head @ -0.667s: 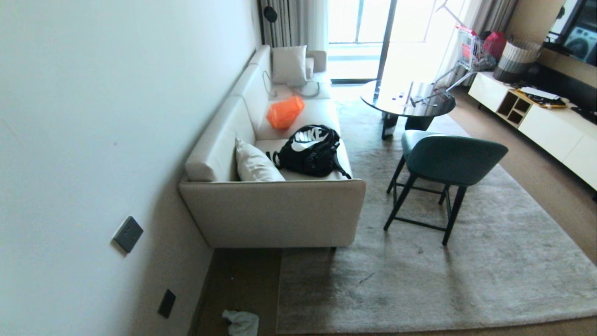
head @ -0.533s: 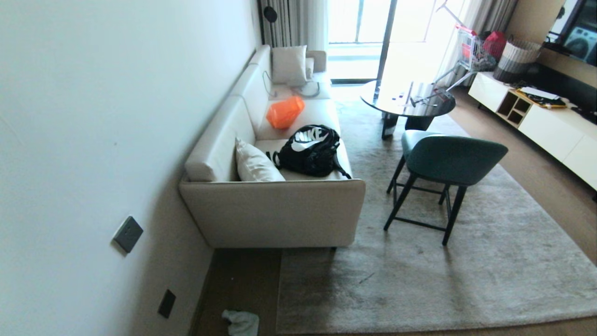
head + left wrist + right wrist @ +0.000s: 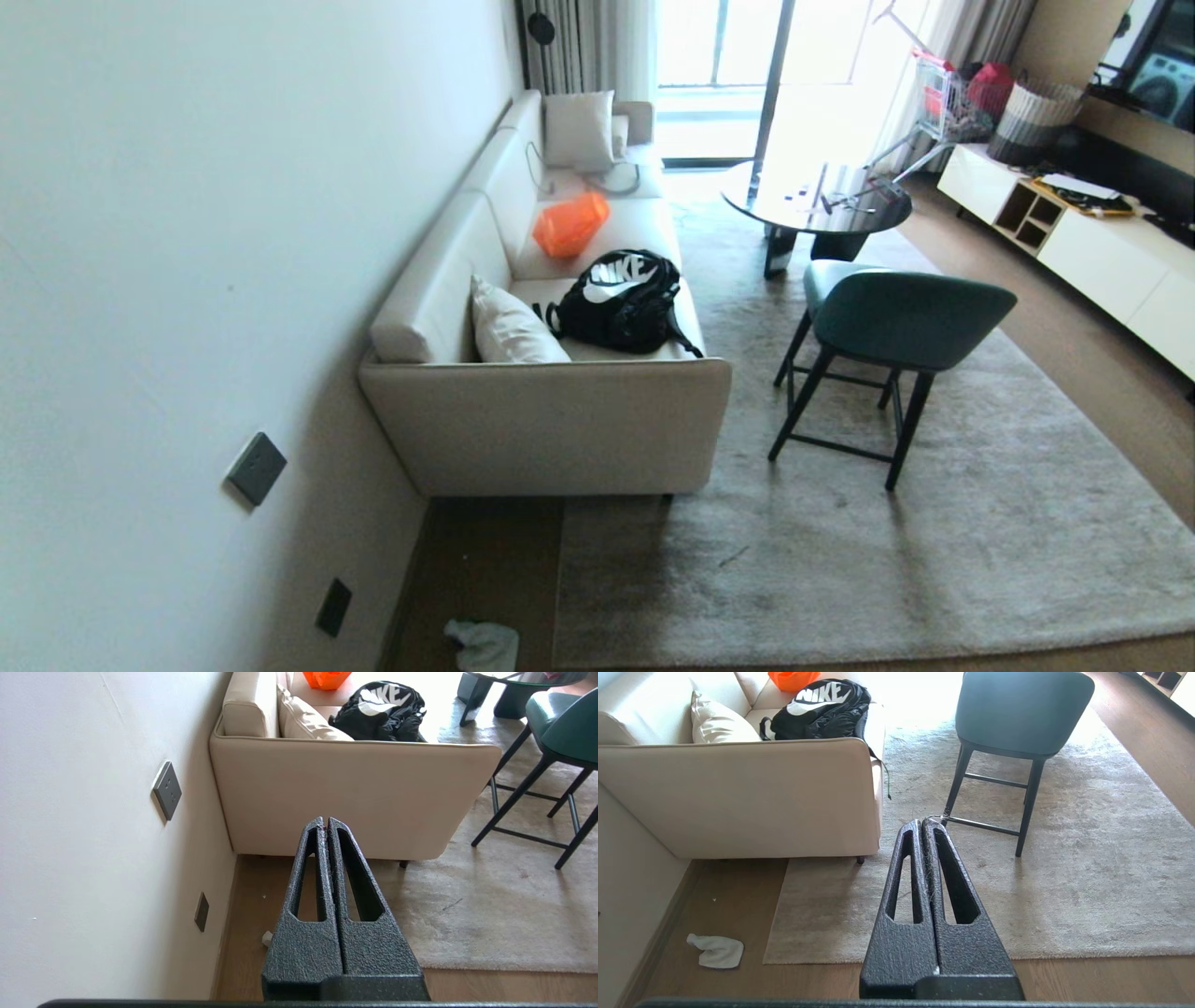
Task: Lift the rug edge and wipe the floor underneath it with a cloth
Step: Pick up the rag
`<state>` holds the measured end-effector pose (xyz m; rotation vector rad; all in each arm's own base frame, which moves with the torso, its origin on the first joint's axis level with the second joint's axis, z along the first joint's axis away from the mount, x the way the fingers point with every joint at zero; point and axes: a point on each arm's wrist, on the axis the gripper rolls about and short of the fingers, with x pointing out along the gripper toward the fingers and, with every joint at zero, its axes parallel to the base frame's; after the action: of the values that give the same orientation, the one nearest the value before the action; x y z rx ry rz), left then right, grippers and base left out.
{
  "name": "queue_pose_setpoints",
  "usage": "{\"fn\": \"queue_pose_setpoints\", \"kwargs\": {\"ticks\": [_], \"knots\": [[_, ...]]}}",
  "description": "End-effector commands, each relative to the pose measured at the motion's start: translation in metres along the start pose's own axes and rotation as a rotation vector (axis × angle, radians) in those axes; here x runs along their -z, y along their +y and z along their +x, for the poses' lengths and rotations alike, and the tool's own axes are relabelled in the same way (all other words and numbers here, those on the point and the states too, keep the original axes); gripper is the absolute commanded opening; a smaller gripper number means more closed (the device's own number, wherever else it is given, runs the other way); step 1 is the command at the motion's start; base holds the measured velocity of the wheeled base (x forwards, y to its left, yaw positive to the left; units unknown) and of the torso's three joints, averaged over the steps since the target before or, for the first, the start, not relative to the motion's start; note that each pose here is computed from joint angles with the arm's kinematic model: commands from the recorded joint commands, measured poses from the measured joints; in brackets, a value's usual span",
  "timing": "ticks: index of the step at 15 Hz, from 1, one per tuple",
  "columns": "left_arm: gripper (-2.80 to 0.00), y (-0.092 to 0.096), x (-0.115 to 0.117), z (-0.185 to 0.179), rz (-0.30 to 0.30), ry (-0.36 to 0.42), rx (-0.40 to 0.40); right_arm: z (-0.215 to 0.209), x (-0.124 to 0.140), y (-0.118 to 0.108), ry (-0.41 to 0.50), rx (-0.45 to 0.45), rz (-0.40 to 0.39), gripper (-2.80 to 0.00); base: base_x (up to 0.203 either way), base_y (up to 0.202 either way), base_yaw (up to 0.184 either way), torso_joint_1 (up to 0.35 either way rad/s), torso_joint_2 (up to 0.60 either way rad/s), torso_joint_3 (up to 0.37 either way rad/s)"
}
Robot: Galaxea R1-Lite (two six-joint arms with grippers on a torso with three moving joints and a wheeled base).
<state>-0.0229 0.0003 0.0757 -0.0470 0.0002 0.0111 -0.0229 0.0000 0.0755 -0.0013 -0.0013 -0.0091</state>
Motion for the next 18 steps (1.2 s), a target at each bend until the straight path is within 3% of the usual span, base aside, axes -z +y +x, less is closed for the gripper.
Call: {"fn": "queue_pose_setpoints", "kwargs": {"ticks": [1,18], "knots": [[-2.80,0.0001,0.0003,0.0001,-0.001,0.001,0.000,0.0001,0.0000,0.0000,0.001,0.000,0.000,-2.80,0.000,0.000,0.000,0.000,0.00,0.000],[-2.80,0.0000,-0.0001,0.0000,-0.001,0.000,-0.001,0.0001,0.0000,0.0000,0.001,0.000,0.000,-2.80,0.000,0.000,0.000,0.000,0.00,0.000]]}}
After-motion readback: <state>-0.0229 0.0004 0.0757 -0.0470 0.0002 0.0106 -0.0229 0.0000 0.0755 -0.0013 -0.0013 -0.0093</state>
